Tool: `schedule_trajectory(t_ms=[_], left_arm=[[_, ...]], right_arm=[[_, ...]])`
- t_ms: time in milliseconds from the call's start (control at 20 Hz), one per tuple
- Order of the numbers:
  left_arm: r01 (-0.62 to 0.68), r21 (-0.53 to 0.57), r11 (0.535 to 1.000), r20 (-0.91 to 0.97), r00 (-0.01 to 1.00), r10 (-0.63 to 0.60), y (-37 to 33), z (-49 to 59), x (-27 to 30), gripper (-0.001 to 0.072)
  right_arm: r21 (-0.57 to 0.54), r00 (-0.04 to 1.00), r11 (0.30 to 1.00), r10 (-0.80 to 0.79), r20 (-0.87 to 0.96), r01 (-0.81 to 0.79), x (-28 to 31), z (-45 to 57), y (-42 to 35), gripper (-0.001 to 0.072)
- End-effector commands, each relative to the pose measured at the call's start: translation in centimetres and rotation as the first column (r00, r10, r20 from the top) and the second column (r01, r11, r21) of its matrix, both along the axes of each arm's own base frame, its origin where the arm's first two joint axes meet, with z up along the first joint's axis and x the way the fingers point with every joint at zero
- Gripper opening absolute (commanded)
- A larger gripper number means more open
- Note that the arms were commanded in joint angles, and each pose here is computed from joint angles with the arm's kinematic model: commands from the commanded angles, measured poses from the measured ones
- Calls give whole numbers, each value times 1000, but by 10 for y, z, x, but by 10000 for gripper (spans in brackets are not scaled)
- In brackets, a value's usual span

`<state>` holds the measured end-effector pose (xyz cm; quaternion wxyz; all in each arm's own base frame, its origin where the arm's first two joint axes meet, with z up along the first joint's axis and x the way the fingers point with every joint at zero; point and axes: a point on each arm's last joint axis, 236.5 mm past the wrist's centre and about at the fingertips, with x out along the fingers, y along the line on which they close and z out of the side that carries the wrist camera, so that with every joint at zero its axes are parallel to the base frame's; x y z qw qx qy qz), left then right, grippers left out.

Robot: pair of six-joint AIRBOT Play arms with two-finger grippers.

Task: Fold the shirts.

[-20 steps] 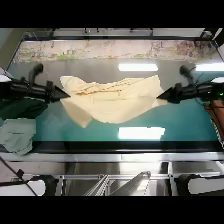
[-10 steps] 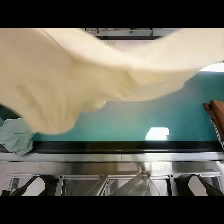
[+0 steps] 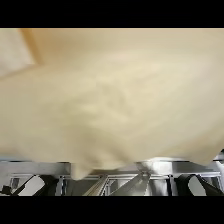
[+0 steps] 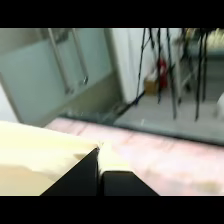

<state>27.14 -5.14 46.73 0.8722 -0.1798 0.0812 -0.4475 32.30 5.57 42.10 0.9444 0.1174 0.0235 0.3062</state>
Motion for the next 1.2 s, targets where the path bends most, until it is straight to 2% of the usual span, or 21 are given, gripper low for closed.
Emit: schedule_trajectory(t_ms=[0,150,250,400,500,650,800,900,1000,1150], left_arm=[[108,108,988,-344,937,-65,-23,-129,79,33],[172,116,978,-537,840,-84,-48,-243,157,33],[212,72,975,-641,759,-118,-53,-318,205,33],[261,6,965,-736,655,-173,-57,-408,257,28],[218,6,976,-737,660,-143,-51,-437,293,26],[42,8,999,-670,742,-26,-27,-441,337,29],[23,-37,999,-644,764,-41,-26,-438,333,29],[114,-53,992,-684,720,-120,-36,-442,309,28],[157,1,988,-784,613,-97,-35,-466,287,28],[259,54,964,-892,446,-70,-39,-503,246,27]], right_arm=[[34,952,998,53,-303,-45,70,-122,7,14],[43,868,999,20,-496,1,126,-233,0,14],[51,802,998,14,-597,21,159,-306,-7,14],[127,728,987,19,-686,95,195,-395,-21,14],[195,733,971,35,-680,135,216,-419,-30,14],[254,751,955,54,-658,155,249,-427,-40,14],[298,779,943,75,-622,147,274,-417,-46,14],[313,781,939,86,-619,144,277,-414,-49,14],[295,740,950,125,-661,103,262,-425,-45,14],[209,613,978,153,-775,19,224,-459,-44,14]])
